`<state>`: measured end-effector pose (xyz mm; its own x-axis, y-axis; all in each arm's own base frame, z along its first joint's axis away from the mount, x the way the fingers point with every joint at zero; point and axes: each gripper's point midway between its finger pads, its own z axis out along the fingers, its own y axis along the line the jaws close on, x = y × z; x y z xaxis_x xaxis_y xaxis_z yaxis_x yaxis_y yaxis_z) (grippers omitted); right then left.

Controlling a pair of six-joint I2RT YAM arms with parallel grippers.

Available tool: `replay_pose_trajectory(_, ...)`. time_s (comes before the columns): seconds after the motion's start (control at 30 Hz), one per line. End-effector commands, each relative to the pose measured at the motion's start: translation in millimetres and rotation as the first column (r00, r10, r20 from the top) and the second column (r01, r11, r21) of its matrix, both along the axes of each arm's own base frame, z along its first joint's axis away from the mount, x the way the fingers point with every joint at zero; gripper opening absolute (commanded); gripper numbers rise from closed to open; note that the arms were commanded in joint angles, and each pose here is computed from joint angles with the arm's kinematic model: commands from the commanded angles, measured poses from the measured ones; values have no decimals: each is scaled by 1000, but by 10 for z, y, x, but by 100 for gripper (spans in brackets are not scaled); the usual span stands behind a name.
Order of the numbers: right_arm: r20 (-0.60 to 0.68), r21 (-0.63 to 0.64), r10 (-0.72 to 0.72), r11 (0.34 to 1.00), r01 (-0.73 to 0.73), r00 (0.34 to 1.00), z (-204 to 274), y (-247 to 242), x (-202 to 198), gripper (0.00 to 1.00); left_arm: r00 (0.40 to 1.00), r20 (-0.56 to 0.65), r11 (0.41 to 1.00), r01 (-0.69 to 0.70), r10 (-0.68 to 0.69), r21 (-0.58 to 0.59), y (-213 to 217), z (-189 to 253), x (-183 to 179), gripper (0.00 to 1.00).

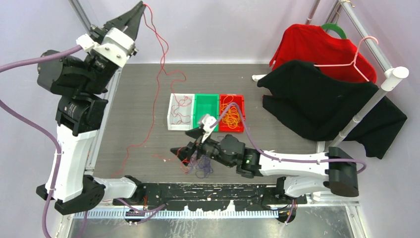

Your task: Untangle the cables

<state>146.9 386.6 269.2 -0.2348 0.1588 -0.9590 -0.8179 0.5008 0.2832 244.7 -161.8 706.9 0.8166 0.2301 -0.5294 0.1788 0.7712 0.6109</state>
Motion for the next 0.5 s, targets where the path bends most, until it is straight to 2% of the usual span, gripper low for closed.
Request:
replay_pose_trajectory(0.0,92,196,202,956,-216,975,582,450,-258,100,998,-38,999,45,-45,-16,-5,-93,-112,0)
replay_pose_trajectory(0.07,87,209,233,946,-247,969,592,603,-276,100,999,-36,999,34,-35,-12,5,-103,-105,0)
replay_pose_trajectory(0.13,67,180,207,960,-216,976,518,683,-199,100,999,-28,1000,27,-27,7,0,-123,-106,0)
replay_pose_trajectory(0.23,40,38,98,994,-100,994,213,606,4,100,1000,-14,999,23,-22,36,-10,-168,-130,0)
replay_pose_trajectory(0.33,24,-111,-13,994,16,1000,-204,342,152,100,1000,-9,998,19,-19,52,-9,-205,-146,0)
replay_pose_trajectory(0.4,59,-309,-141,939,153,988,-573,33,338,100,1000,-2,997,21,-21,68,-19,-233,-161,0)
replay_pose_trajectory(0.47,141,-491,-278,814,311,950,-861,-373,527,100,1000,17,995,17,-18,97,-36,-260,-175,0)
